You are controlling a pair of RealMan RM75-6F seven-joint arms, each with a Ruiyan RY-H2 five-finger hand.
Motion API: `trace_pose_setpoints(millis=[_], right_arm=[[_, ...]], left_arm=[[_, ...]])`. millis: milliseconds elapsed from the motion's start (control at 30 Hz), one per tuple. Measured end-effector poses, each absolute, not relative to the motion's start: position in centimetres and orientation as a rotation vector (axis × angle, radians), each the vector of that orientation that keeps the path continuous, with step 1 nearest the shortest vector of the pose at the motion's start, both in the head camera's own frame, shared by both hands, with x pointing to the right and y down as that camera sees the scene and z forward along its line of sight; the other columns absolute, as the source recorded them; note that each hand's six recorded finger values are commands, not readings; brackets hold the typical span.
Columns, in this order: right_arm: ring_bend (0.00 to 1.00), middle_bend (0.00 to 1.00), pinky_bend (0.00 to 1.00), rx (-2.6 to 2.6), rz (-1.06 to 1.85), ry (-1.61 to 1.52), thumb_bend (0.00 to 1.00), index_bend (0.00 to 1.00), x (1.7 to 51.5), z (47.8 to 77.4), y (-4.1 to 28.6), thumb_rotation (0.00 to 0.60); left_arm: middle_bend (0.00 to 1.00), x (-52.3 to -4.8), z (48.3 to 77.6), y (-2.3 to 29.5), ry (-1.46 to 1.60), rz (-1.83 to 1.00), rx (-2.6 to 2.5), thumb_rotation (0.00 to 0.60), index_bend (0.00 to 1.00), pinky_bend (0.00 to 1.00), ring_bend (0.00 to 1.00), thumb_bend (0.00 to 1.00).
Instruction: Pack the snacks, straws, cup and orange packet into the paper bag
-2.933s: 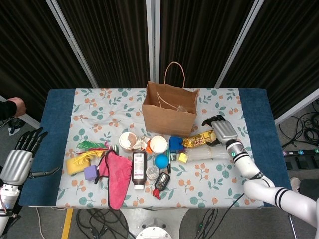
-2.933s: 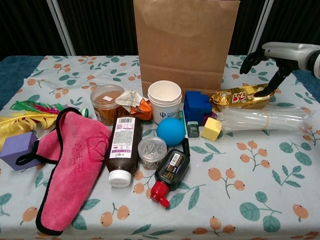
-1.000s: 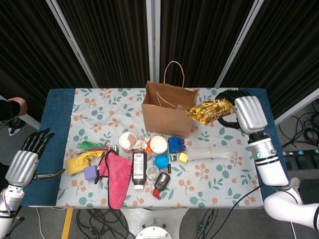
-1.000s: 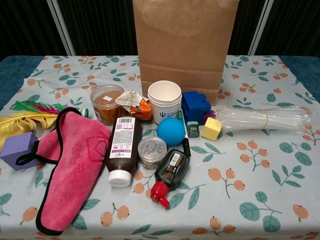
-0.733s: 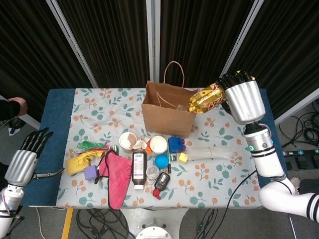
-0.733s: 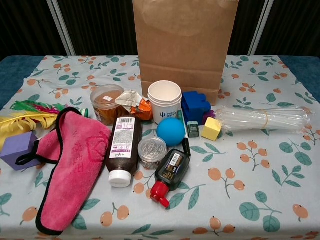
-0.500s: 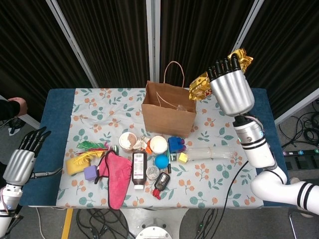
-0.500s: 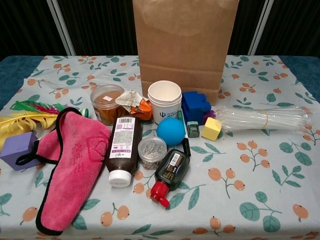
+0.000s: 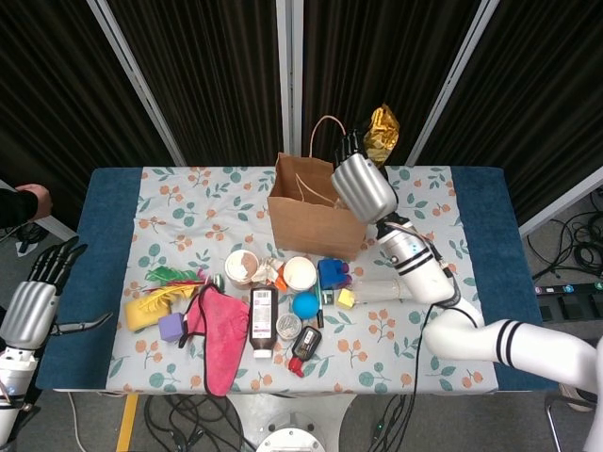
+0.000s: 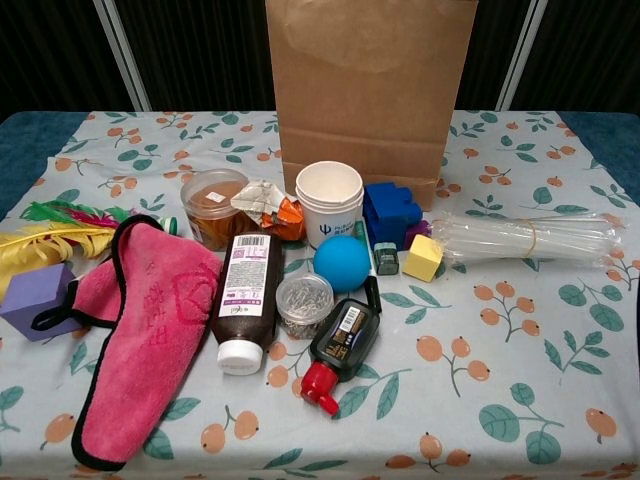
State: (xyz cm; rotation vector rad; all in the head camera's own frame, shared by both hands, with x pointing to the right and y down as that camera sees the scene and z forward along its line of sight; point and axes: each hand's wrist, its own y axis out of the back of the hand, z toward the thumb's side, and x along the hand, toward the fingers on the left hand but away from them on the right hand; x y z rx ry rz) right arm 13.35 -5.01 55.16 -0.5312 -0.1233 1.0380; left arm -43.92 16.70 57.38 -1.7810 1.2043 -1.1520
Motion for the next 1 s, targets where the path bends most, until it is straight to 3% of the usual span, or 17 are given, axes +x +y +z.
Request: trace_pose_setpoints(millis=[167, 367, 500, 833, 1000], right_arm=[[0.36, 0.47, 0.24, -0.535, 1.046, -0.096, 0.25, 0.61, 12.2, 56.8, -5.0, 0.6], [0.17, 0.33, 0.05, -0.544, 1.066, -0.083, 0.07, 0.32, 12.2, 56.9, -4.7, 0.6], [0.11, 0.28, 0.01, -0.56, 1.071, -0.087, 0.02, 0.18, 12.1, 56.5, -4.3, 0.6], [0.11, 0.27, 0.0, -0.589, 1.054, -0.163, 0.02, 0.15, 12.4, 54.5, -4.1, 0.6], [0.14, 0.29, 0.01, -0.684, 1.043, -0.317, 0.0, 0.21, 13.3, 51.7, -3.6, 0.6]], left_arm=[[0.04, -44.5, 57.2, 16.4, 1.229, -1.148, -1.775, 0.217, 0.06, 0.07, 0.03, 0.0], [0.04, -44.5, 57.3, 16.5, 1.232, -1.139, -1.779, 0.217, 0.06, 0.07, 0.03, 0.0], [0.04, -44.3, 57.3, 16.4, 1.23, -1.133, -1.781, 0.217, 0.06, 0.07, 0.03, 0.0], [0.04, -44.0, 57.0, 16.5, 1.223, -1.127, -1.777, 0.215, 0.06, 0.07, 0.03, 0.0], [0.04, -43.6, 56.7, 16.4, 1.216, -1.118, -1.779, 0.215, 0.06, 0.07, 0.03, 0.0]])
